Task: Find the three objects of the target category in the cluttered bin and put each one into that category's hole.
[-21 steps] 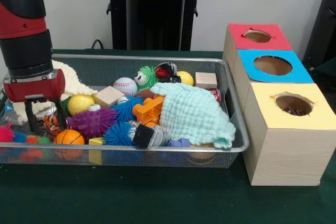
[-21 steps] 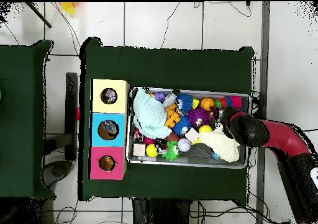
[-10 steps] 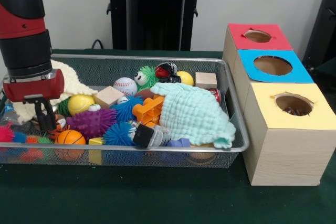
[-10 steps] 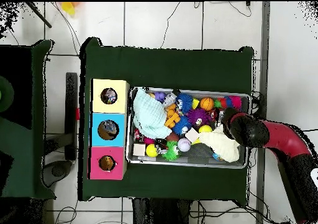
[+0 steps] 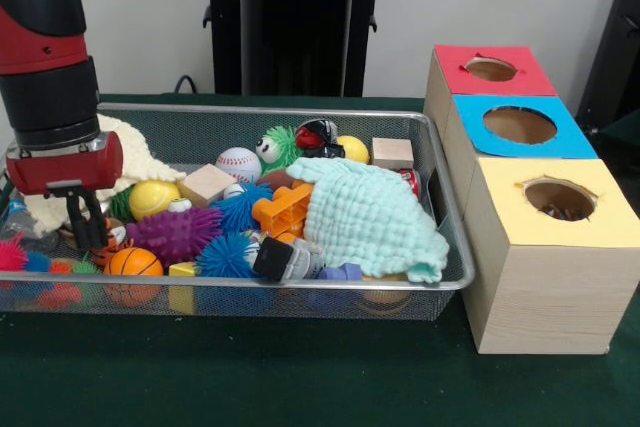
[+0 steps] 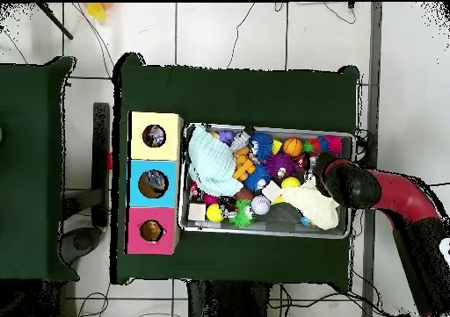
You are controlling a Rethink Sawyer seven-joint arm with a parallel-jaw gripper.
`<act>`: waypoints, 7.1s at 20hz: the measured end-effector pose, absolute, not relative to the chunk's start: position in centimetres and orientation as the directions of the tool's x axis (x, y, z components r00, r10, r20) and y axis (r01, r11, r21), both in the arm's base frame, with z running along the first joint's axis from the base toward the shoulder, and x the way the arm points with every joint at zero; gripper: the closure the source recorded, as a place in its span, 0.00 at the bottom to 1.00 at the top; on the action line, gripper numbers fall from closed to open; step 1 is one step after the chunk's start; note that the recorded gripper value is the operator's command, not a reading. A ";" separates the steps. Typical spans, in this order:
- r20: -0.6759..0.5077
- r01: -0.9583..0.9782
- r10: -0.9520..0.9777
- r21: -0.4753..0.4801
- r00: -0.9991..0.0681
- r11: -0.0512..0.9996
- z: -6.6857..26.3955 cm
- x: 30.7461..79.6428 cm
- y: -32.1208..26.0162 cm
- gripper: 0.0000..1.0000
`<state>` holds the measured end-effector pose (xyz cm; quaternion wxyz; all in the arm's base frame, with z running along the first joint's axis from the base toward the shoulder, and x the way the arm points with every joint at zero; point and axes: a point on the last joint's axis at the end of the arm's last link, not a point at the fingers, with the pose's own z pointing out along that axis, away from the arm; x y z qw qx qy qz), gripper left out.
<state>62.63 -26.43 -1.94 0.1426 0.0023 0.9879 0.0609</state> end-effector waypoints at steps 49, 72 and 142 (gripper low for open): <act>-0.139 -0.149 -0.133 0.106 -0.981 0.983 -3.1 57.1 -22.1 0.00; -0.201 -0.111 -0.089 0.100 -0.976 0.989 -2.2 58.2 -24.7 0.00; -0.192 -0.172 -0.158 0.062 -0.969 0.983 10.5 57.7 -18.3 1.00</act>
